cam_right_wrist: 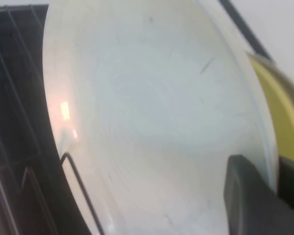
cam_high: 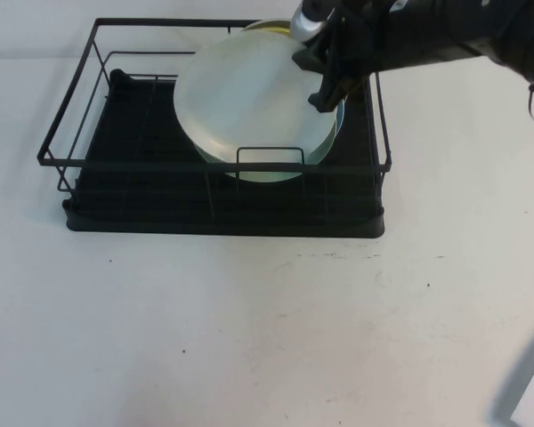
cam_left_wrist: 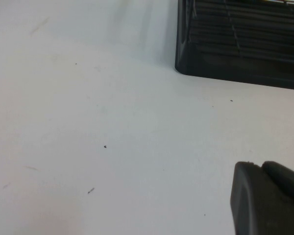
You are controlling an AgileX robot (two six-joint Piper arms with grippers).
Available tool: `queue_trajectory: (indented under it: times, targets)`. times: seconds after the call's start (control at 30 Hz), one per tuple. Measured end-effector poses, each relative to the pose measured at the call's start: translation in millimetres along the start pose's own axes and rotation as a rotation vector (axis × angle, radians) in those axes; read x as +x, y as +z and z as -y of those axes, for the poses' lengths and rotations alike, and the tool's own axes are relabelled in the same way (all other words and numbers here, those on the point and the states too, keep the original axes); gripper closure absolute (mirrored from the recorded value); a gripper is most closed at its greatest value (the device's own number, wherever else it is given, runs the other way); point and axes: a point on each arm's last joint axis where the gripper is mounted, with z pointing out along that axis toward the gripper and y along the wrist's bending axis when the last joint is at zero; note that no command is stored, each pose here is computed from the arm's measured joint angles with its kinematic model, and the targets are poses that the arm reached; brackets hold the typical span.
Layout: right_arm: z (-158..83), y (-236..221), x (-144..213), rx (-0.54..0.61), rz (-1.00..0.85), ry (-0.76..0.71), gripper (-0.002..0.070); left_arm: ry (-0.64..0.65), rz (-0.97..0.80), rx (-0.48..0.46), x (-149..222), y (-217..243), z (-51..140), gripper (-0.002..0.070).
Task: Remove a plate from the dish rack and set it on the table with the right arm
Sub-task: Grasp the plate from the shelf, then place the plate from the table
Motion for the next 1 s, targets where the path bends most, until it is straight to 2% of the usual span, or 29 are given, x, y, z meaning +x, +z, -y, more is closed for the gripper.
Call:
queue_trajectory:
  times: [0.2,0.3,0.47,0.77,1.0]
  targets:
    - [5,-28,-21,0.038,0.053,-0.018,0.0629,0.0,0.0,0.0,0,0,0.0,0.0679]
    - [3,-51,-35,0.019,0.078,0.012,0.0635,0.0,0.0,0.0,0,0,0.0,0.0679]
    - [-2,-85,-49,-0.025,0.056,0.142,0.0635,0.0,0.0,0.0,0,0,0.0,0.0679]
    - [-18,-133,-44,-0.113,-0.217,0.412,0.0635,0.0,0.0,0.0,0,0,0.0,0.0679]
    - [-30,-169,-40,-0.077,-0.267,0.532,0.0635,0.0,0.0,0.0,0,0,0.0,0.0679]
